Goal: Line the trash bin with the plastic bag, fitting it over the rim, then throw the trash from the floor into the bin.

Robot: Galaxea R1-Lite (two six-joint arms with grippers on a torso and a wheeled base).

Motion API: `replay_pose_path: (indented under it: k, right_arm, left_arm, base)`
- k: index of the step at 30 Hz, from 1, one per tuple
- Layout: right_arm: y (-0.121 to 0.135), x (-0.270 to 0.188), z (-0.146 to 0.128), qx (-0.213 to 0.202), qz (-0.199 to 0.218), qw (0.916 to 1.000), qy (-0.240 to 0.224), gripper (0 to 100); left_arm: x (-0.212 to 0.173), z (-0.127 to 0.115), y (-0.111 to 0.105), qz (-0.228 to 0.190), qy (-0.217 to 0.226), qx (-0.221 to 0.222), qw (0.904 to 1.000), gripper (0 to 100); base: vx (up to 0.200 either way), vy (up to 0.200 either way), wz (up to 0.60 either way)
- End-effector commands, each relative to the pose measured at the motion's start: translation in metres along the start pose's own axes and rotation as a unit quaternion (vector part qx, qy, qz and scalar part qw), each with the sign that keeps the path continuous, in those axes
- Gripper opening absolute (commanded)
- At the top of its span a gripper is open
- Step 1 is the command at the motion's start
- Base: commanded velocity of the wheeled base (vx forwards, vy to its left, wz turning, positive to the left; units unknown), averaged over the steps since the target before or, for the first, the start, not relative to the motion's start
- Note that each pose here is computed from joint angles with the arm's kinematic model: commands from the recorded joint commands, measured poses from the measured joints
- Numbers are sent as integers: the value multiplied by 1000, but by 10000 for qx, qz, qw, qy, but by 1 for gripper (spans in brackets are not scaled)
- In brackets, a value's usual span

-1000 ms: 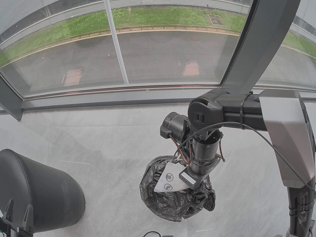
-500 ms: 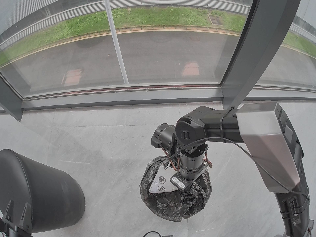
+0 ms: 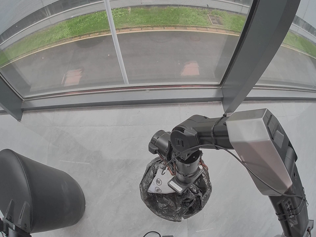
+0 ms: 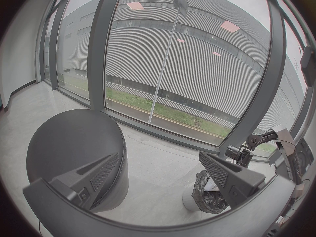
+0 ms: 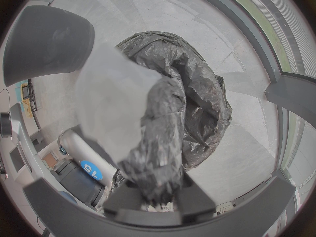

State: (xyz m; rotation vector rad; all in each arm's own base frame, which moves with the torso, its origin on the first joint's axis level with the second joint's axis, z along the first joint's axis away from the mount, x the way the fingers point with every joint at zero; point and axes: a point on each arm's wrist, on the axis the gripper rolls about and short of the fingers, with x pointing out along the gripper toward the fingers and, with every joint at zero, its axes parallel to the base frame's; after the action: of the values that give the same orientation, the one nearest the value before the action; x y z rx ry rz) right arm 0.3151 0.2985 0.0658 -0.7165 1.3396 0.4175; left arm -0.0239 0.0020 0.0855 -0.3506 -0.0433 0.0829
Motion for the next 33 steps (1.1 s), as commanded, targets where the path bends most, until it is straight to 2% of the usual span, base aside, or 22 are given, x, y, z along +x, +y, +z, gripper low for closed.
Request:
replay_pose_path:
  k: [1,12,17,22,24,25,29,33]
  right_arm:
    - [3,9,2,-8,-5,10000,15,100]
    - [5,10,7,30,-144,9997,-202,100]
    - [10,-2,13,45,-184,9977,-648,100]
    - [22,-16,18,-6,-148,9937,-1110,100]
    - [26,-18,20,-19,-136,9922,-1237,100]
    - [31,-20,23,-51,-124,9897,-1428,100]
    - [39,-21,24,-217,-232,9879,-1516,100]
    - [43,-21,24,-306,-248,9876,-1517,100]
  left_arm:
    - [-1,0,0,-27,-77,-8,10000,100]
    - [-1,0,0,-43,-79,53,9999,100]
    - [-1,-2,1,-32,-52,347,9994,100]
    - [-1,-2,0,-53,-45,446,9990,100]
    - [-1,-2,1,-36,-43,547,9985,100]
    - [-1,-2,1,-16,-33,793,9968,100]
    - [0,-4,1,-7,-4,1291,9916,100]
    - [0,-4,1,-13,5,1383,9904,100]
  base:
    - [0,0,0]
    - [0,0,0]
    - [0,0,0]
    - [0,0,0]
    - [0,0,0]
    - [0,0,0]
    - [0,0,0]
    - [0,0,0]
